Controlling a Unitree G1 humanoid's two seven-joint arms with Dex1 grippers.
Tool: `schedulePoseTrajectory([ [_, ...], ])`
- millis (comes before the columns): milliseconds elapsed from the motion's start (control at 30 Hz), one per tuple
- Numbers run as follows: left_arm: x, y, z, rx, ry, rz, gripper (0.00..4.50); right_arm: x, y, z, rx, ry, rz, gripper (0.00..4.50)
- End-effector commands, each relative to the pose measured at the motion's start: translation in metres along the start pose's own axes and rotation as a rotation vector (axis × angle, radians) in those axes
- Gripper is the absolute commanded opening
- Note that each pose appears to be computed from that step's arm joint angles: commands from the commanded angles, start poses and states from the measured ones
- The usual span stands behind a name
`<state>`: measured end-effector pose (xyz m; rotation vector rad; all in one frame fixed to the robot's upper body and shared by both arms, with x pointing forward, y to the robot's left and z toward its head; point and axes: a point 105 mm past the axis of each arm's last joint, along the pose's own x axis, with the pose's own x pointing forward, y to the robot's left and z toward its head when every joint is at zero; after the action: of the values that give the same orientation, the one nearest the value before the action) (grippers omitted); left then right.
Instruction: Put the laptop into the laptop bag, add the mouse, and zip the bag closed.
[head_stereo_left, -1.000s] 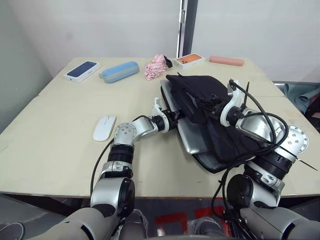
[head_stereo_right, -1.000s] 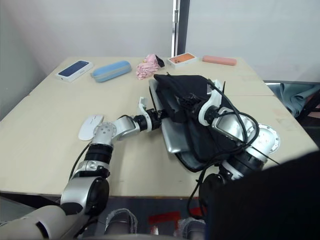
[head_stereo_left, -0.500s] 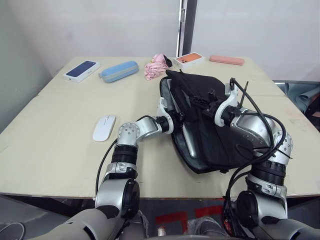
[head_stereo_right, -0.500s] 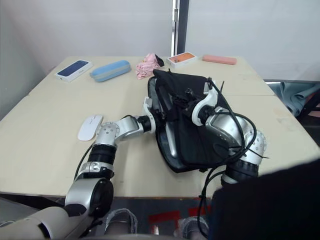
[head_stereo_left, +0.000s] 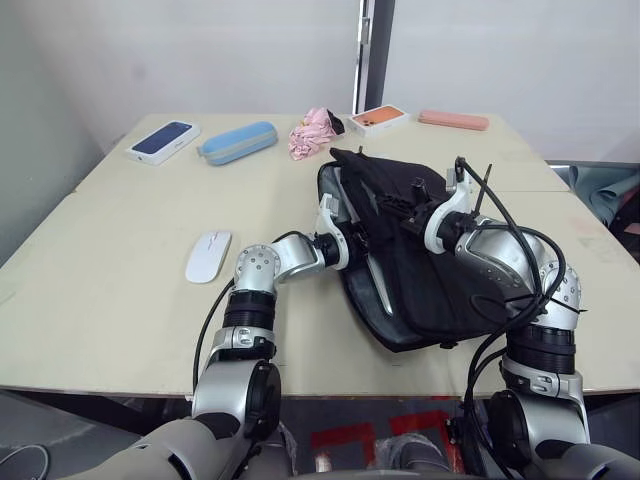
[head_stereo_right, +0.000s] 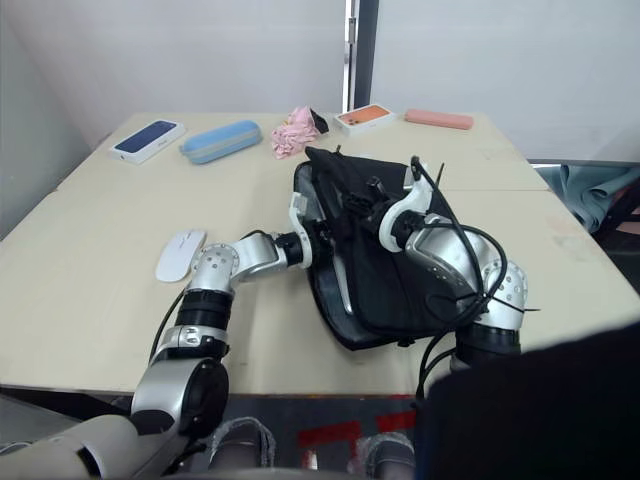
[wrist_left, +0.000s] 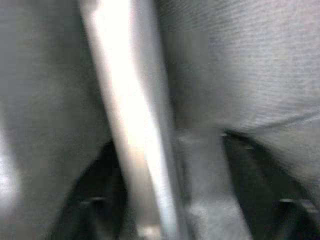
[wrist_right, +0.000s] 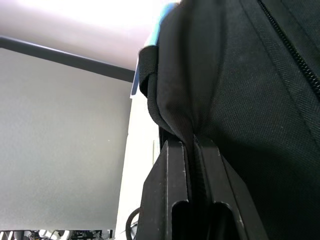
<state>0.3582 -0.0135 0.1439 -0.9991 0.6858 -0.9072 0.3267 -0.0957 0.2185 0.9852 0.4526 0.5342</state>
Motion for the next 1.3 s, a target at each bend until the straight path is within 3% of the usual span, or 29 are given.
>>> schedulePoseTrajectory([
  [33,-0.004,-0.028,0.008,0.065,-0.010,-0.107,4.45,-0.007,0.012,0.006,-0.001,-0.027,0.059,0.00],
  [233,-0.036,-0.039,0.018,0.067,0.045,-0.182,4.45,-0.014,0.000,0.021,-0.019,-0.057,0.025,0.00],
  [433,-0.063,-0.030,0.022,0.054,0.086,-0.153,4.45,-0.017,-0.003,0.031,-0.033,-0.068,0.021,0.00],
  [667,-0.088,-0.025,0.042,0.127,0.035,-0.065,4.45,-0.019,-0.005,0.037,-0.043,-0.072,0.018,0.00],
  [800,-0.112,-0.026,0.064,0.214,-0.019,0.007,4.45,-0.020,-0.005,0.038,-0.050,-0.072,0.019,0.00],
  [900,-0.136,-0.031,0.071,0.303,-0.006,0.016,4.45,-0.020,-0.007,0.039,-0.052,-0.067,0.019,0.00],
  [1167,-0.196,-0.061,0.055,0.742,0.135,-0.118,4.45,-0.015,-0.015,0.033,-0.044,-0.024,0.004,0.00],
  [1300,-0.218,-0.077,0.053,0.844,0.174,-0.210,4.45,-0.013,-0.020,0.028,-0.056,0.009,-0.008,0.00],
])
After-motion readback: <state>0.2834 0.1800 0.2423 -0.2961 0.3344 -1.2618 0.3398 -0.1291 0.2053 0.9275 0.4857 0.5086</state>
